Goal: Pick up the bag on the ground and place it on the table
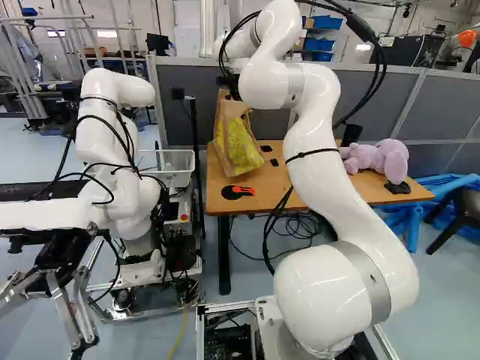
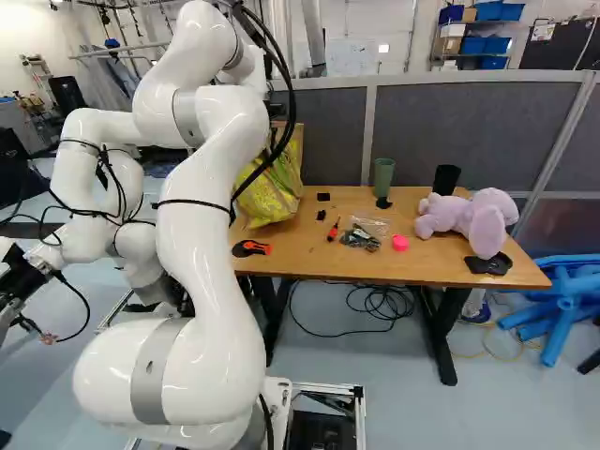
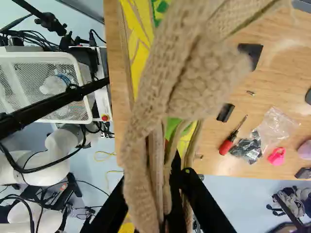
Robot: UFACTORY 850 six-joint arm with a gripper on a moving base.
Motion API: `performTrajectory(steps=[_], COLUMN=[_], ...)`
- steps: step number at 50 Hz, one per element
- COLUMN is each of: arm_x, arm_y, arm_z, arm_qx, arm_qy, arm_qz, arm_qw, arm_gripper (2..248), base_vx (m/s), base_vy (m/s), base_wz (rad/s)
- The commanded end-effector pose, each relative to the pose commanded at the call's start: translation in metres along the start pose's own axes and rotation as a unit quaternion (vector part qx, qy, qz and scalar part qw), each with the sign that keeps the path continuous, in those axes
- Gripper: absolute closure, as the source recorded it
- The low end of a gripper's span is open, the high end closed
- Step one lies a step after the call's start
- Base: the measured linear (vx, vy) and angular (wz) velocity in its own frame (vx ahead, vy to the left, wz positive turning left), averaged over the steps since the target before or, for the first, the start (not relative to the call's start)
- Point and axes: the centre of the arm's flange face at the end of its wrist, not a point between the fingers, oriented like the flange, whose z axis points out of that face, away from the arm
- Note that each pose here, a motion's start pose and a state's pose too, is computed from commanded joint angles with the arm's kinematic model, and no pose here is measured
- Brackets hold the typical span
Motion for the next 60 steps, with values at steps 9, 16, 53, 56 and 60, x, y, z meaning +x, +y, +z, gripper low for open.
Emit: performTrajectory(steps=[9, 16, 53, 56, 60], arm_x=[0.0, 0.0, -0.019, -0.021, -0.024], arm_y=[0.0, 0.0, 0.0, 0.001, 0.001], arm_z=[0.0, 0.0, -0.039, -0.044, -0.05], arm_qx=[0.0, 0.0, 0.001, 0.001, 0.001], arm_qy=[0.0, 0.0, 0.029, 0.033, 0.038], arm_qz=[0.0, 0.0, 0.0, 0.0, 0.0], arm_qw=[1.0, 1.0, 0.9996, 0.9995, 0.9993], arm_gripper=[177, 143, 3, 3, 3], base_vx=[0.0, 0.0, 0.0, 0.0, 0.0], base_vy=[0.0, 0.0, 0.0, 0.0, 0.0], base_wz=[0.0, 0.0, 0.0, 0.0, 0.0])
